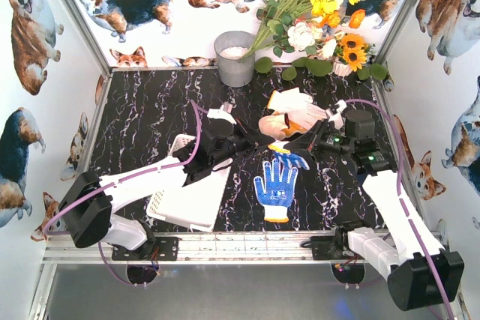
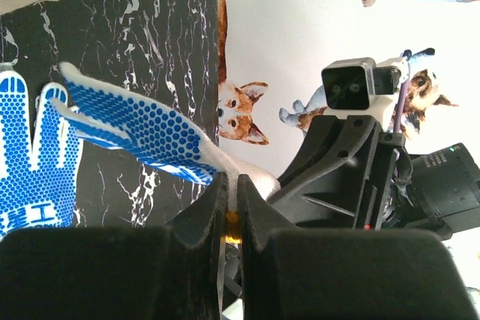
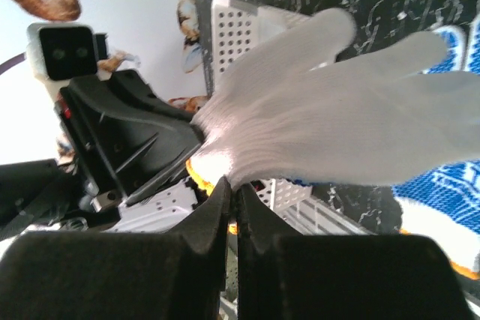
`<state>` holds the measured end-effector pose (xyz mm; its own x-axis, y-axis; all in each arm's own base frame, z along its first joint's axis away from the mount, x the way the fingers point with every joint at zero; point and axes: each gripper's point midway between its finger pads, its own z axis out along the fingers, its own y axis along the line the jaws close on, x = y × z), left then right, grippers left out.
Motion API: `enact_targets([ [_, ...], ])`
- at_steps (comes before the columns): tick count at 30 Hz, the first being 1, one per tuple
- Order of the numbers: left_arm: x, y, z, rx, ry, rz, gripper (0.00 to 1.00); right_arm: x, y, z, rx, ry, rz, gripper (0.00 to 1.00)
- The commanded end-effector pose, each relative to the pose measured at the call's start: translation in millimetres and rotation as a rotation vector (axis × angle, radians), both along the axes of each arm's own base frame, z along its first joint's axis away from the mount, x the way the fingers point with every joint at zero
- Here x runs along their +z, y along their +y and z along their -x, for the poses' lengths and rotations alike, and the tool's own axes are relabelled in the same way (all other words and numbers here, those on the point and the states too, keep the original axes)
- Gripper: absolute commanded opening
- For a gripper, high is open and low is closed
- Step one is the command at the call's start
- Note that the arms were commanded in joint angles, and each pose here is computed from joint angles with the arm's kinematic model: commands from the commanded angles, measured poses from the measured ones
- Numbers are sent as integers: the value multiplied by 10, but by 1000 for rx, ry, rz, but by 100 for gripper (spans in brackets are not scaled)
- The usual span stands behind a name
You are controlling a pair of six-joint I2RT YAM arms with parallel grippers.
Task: Put the gloves into the storage basket
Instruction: Pick up the glove from the center of the board, then pair the glove with the glove.
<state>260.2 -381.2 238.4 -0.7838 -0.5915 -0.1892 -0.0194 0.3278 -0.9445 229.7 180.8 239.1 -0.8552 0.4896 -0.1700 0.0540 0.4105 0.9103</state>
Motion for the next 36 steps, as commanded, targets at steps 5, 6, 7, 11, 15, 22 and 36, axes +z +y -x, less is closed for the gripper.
enact_targets([
  [5,-166,57,-213,34,-40,-134,0,-15,-78,-493,-52,-97,127,0],
  [6,-169,53,-252,36,-45,-146,0,-14,-78,-549,-51,-100,137,0],
  [7,-173,50,-292,37,-51,-157,0,-42,-75,-614,-47,-94,148,0],
  [11,-106,42,-454,47,-83,-178,0,41,-80,-807,-42,-119,186,0],
  [15,-46,18,-573,46,-119,-201,0,122,-93,-912,-44,-150,210,0],
  [22,-452,-7,-515,-1,-68,-276,0,-358,-130,-811,-31,-75,246,0],
  [36,-1116,-31,44,-166,63,-383,0,-1002,-191,-200,64,118,298,0],
])
